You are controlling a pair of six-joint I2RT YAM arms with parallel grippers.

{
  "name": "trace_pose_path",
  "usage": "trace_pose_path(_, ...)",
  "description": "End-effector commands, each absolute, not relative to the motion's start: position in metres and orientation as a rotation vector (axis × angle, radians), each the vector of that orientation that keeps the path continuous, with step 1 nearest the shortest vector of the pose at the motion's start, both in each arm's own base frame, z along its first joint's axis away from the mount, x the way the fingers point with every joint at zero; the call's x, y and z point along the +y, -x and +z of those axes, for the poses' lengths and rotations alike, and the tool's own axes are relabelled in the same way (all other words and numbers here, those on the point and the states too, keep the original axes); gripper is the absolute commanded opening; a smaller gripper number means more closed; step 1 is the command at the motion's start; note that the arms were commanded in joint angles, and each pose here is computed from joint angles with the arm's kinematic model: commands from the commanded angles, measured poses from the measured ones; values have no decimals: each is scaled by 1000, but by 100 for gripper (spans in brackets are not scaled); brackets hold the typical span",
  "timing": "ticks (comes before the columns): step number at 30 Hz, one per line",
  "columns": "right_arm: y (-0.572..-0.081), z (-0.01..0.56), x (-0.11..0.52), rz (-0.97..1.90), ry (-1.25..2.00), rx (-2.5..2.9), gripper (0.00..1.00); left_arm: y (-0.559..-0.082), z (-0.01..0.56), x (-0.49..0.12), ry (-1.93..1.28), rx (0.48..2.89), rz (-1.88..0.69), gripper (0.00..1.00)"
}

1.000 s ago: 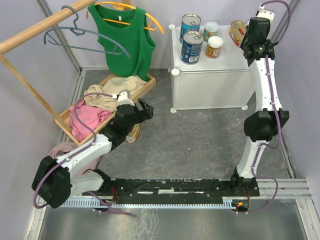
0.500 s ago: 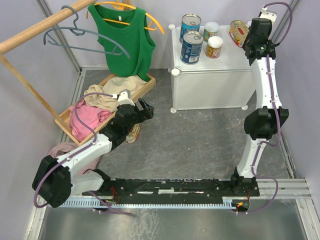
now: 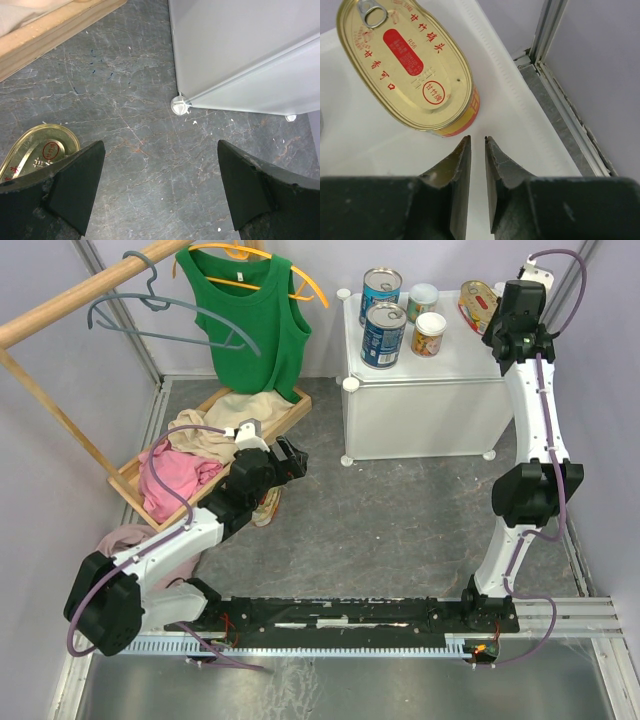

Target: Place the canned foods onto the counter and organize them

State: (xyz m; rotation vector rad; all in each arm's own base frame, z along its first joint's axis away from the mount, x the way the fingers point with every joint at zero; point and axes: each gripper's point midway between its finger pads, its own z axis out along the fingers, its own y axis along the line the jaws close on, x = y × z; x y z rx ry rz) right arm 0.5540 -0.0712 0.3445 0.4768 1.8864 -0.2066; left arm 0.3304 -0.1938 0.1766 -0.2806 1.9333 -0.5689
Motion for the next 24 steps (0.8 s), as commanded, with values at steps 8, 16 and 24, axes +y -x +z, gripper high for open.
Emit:
trace_pose_path(8,-549,387,-52,-62,-451,1804,26,-334,200,-195,275,1867,-610,99)
trace_pose_path(16,-537,397,-47,-69,-403,1795,51,-336,199,-198,267,1875,-607,99)
trace_pose_path(24,-531,402,-53,-137,-326,1819,100,-338,197,-201,262,1881,-613,99)
